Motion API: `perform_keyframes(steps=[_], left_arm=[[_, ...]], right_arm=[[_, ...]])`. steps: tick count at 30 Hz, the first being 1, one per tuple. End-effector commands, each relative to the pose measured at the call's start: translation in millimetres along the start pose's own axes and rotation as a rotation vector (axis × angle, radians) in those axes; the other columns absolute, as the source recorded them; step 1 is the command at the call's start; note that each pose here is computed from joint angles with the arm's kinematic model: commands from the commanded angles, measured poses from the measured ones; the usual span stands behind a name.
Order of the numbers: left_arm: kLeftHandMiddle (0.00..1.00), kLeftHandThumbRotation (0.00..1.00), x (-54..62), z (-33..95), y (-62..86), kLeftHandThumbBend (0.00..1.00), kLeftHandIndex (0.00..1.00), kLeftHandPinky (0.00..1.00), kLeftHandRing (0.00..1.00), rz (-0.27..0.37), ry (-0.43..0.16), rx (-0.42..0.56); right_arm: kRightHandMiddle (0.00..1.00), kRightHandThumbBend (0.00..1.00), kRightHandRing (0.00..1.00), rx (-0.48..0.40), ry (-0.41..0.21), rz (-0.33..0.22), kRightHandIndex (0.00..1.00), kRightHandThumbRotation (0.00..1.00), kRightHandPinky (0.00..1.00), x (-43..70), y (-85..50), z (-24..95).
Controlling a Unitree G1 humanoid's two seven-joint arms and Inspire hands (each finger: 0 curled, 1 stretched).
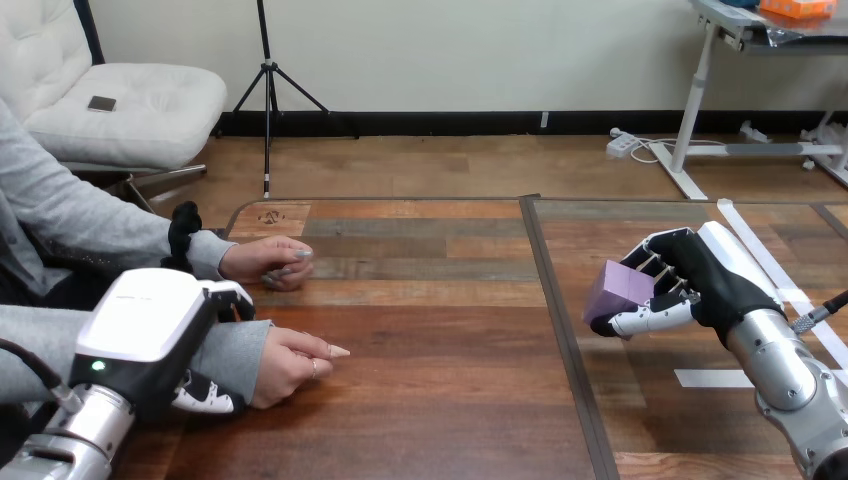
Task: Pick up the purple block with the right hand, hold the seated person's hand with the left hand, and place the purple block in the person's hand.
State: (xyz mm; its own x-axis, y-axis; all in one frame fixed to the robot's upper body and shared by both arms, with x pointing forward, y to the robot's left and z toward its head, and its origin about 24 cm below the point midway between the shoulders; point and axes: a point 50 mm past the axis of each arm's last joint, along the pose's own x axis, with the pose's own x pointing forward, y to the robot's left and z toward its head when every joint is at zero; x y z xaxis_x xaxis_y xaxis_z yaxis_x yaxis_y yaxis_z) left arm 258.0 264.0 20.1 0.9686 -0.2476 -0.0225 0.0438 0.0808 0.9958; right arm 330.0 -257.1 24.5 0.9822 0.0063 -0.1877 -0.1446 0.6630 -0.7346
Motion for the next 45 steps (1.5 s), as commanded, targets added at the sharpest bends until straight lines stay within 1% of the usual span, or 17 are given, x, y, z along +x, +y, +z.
perform_keyframes(steps=[1, 5, 9, 16, 19, 21, 24, 28, 33, 37, 45], left_arm=[[0.52, 0.0, 16.4, 0.6, 19.7, 0.94, 0.51, 0.46, 0.49, 0.081, -0.036, 0.035], [0.5, 0.0, 17.8, 1.6, 19.1, 0.93, 0.49, 0.43, 0.47, 0.062, -0.032, 0.053], [0.48, 0.0, 18.5, 2.1, 19.0, 0.93, 0.47, 0.4, 0.44, 0.057, -0.035, 0.066], [0.47, 0.0, 18.7, 1.7, 18.4, 0.93, 0.47, 0.39, 0.44, 0.036, -0.031, 0.076], [0.49, 0.0, 18.9, 0.6, 18.0, 0.94, 0.49, 0.41, 0.46, 0.017, -0.02, 0.093], [0.52, 0.0, 19.1, 0.1, 17.7, 0.94, 0.51, 0.44, 0.48, 0.005, -0.011, 0.109], [0.56, 0.0, 19.5, -0.4, 17.6, 0.96, 0.55, 0.49, 0.53, -0.024, 0.001, 0.172], [0.62, 0.0, 19.8, 0.1, 18.0, 0.99, 0.6, 0.57, 0.6, -0.034, 0.013, 0.231], [0.67, 0.01, 19.9, 0.0, 17.5, 1.0, 0.64, 0.63, 0.64, -0.045, 0.019, 0.256], [0.69, 0.02, 20.4, 0.3, 18.0, 1.0, 0.67, 0.65, 0.67, -0.052, 0.032, 0.258], [0.71, 0.01, 20.3, 0.1, 18.2, 1.0, 0.69, 0.66, 0.69, -0.064, 0.041, 0.256]], right_arm=[[0.44, 0.83, 0.4, -0.014, -0.108, -0.104, 0.47, 0.0, 0.37, 12.6, -34.1, 29.1], [0.44, 0.83, 0.4, -0.007, -0.11, -0.106, 0.47, 0.0, 0.37, 12.5, -34.8, 29.8], [0.44, 0.83, 0.4, -0.01, -0.113, -0.107, 0.47, 0.0, 0.37, 12.4, -35.4, 30.0], [0.44, 0.83, 0.4, -0.009, -0.114, -0.113, 0.47, 0.0, 0.37, 12.0, -36.8, 29.8], [0.43, 0.84, 0.39, -0.014, -0.115, -0.117, 0.46, 0.0, 0.35, 12.1, -37.6, 29.9], [0.43, 0.84, 0.39, -0.015, -0.115, -0.118, 0.46, 0.0, 0.35, 12.1, -38.0, 29.9], [0.43, 0.85, 0.39, -0.017, -0.116, -0.119, 0.46, 0.0, 0.35, 12.1, -38.7, 30.2], [0.44, 0.85, 0.4, -0.015, -0.114, -0.12, 0.46, 0.0, 0.36, 12.2, -39.5, 30.1], [0.44, 0.85, 0.4, -0.003, -0.122, -0.121, 0.46, 0.0, 0.36, 11.7, -40.3, 30.3], [0.44, 0.85, 0.4, -0.001, -0.123, -0.124, 0.46, 0.0, 0.37, 11.6, -40.8, 30.0], [0.43, 0.85, 0.39, -0.002, -0.132, -0.128, 0.46, 0.0, 0.36, 11.0, -41.5, 30.2]])
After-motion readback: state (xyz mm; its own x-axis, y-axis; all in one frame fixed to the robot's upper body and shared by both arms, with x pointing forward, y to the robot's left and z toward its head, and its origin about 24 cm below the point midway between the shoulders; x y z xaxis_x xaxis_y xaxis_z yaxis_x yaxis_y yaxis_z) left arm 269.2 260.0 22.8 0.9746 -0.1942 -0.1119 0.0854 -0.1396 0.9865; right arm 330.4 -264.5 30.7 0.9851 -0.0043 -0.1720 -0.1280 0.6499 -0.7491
